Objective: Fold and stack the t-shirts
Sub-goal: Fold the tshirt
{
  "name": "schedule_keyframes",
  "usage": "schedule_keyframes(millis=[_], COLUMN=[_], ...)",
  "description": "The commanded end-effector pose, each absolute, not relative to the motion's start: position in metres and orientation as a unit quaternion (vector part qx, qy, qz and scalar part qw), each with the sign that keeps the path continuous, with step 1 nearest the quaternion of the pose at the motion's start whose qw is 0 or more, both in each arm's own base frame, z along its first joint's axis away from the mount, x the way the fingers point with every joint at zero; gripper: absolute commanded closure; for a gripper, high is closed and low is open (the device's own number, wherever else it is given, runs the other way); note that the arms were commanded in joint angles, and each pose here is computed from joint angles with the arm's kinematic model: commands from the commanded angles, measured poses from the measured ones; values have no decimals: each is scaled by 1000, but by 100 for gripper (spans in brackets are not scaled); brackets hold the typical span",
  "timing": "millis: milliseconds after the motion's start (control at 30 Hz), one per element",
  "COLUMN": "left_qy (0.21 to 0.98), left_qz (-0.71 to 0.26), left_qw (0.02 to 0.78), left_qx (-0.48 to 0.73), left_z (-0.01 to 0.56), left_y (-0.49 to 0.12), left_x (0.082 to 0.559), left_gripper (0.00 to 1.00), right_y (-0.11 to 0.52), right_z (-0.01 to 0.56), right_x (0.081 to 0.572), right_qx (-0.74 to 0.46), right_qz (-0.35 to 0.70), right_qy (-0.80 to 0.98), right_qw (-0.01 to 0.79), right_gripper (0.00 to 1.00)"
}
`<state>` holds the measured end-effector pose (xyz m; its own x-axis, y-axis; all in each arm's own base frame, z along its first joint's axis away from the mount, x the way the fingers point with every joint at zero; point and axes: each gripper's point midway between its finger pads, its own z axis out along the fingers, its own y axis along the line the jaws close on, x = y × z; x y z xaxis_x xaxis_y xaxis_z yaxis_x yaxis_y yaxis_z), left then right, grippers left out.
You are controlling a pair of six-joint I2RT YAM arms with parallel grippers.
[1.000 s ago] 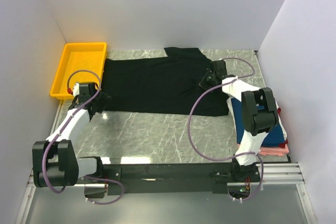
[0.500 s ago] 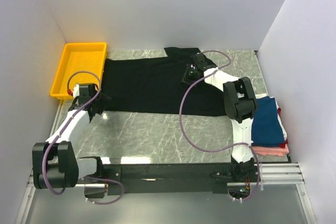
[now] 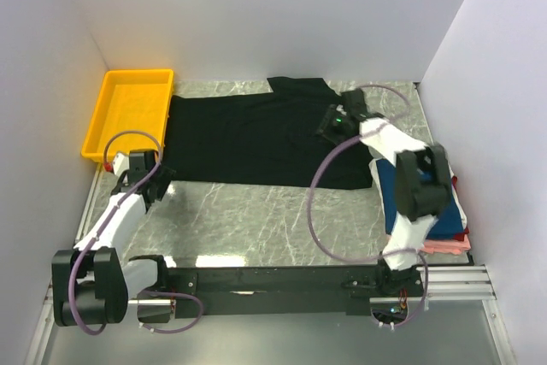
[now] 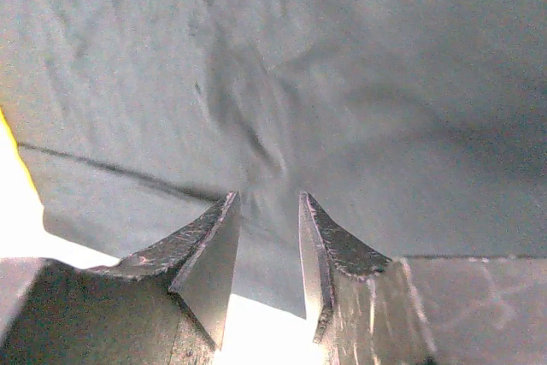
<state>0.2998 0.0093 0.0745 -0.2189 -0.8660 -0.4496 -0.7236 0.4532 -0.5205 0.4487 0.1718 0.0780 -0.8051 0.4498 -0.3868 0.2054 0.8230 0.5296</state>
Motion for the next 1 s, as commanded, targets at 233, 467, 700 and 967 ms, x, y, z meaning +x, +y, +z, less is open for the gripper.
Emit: schedule_keyframes(millis=[233, 467, 700, 967], left_qy=[761, 756, 758, 758], left_qz=[-80, -66, -48, -40], left_qw=[357, 362, 361, 364], left_qx=[-535, -541, -541, -539], left_z=[52, 45, 39, 37], left_y=[21, 29, 35, 38], left_x=[313, 320, 324, 324], left_gripper=[39, 39, 41, 44], right_y=[132, 101, 53, 10], right_z=[118, 78, 63, 61], right_x=[359, 314, 308, 298], right_qx=[210, 252, 317, 373], right_qz=[278, 271, 234, 175], right_qy=[880, 877, 865, 845], right_qw=[322, 306, 311, 341], right_gripper=[56, 54, 55, 55])
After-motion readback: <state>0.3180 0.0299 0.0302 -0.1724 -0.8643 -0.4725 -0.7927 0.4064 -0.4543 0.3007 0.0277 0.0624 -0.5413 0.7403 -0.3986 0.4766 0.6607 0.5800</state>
